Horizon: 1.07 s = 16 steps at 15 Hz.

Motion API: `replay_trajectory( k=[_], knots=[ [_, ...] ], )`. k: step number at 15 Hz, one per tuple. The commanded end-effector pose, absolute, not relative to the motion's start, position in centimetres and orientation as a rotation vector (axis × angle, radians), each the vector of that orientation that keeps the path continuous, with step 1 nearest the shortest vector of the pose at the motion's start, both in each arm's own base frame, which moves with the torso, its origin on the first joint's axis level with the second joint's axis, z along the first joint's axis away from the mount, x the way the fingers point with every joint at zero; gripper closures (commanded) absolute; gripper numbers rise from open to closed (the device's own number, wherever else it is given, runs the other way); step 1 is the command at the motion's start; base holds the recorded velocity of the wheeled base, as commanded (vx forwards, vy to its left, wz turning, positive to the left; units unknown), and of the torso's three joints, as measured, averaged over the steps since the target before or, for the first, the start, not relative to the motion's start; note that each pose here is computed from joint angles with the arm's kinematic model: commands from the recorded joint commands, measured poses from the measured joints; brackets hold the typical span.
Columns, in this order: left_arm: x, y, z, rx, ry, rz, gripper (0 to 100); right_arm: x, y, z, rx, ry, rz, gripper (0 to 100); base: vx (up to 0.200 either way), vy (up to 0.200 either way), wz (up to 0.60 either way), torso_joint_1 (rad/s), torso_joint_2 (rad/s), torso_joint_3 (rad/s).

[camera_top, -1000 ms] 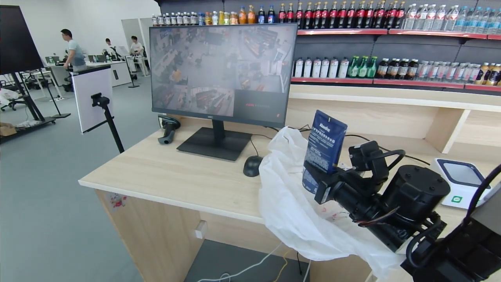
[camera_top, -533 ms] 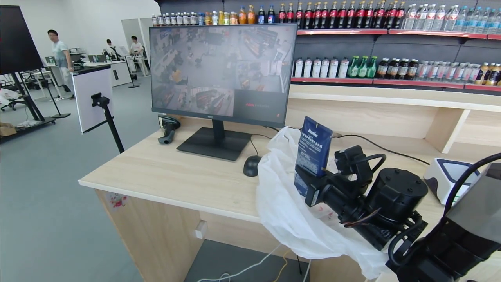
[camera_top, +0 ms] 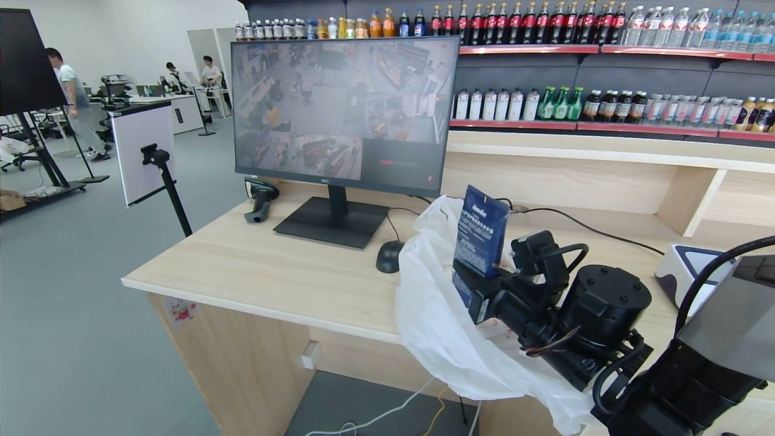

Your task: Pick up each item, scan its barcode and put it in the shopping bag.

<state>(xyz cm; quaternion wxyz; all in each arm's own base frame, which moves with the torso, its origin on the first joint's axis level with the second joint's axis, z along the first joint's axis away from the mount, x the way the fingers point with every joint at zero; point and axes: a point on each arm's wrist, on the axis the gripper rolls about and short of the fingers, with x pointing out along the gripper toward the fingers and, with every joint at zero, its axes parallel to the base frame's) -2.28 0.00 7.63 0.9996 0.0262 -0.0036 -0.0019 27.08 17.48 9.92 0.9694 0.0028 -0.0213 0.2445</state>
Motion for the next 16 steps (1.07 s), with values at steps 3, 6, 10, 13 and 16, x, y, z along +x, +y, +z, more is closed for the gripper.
replay_trajectory(
  k=[3, 6, 10, 13, 16],
  knots=[
    [-2.3, 0.0, 7.6, 0.052, -0.008, -0.004, 0, 27.2, 17.6, 9.5, 0.004, -0.029, 0.495, 100, 0.0, 0.0, 0.0, 0.0, 0.0, 0.0],
    [-2.3, 0.0, 7.6, 0.052, -0.008, -0.004, 0, 27.1, 17.5, 11.6, 0.051, -0.092, 0.496, 100, 0.0, 0.0, 0.0, 0.0, 0.0, 0.0],
    [-2.3, 0.0, 7.6, 0.051, -0.008, -0.004, 0, 25.9, 16.2, 13.0, 0.216, -0.082, 0.488, 100, 0.0, 0.0, 0.0, 0.0, 0.0, 0.0],
    [-2.3, 0.0, 7.6, 0.055, -0.008, -0.004, 0, 24.4, 18.7, 12.4, 0.401, 0.005, 0.581, 100, 0.0, 0.0, 0.0, 0.0, 0.0, 0.0],
    [-2.3, 0.0, 7.7, 0.071, -0.011, -0.007, 0, 24.5, 18.9, 11.6, 0.477, 0.055, 0.575, 100, 0.0, 0.0, 0.0, 0.0, 0.0, 0.0]
  ],
)
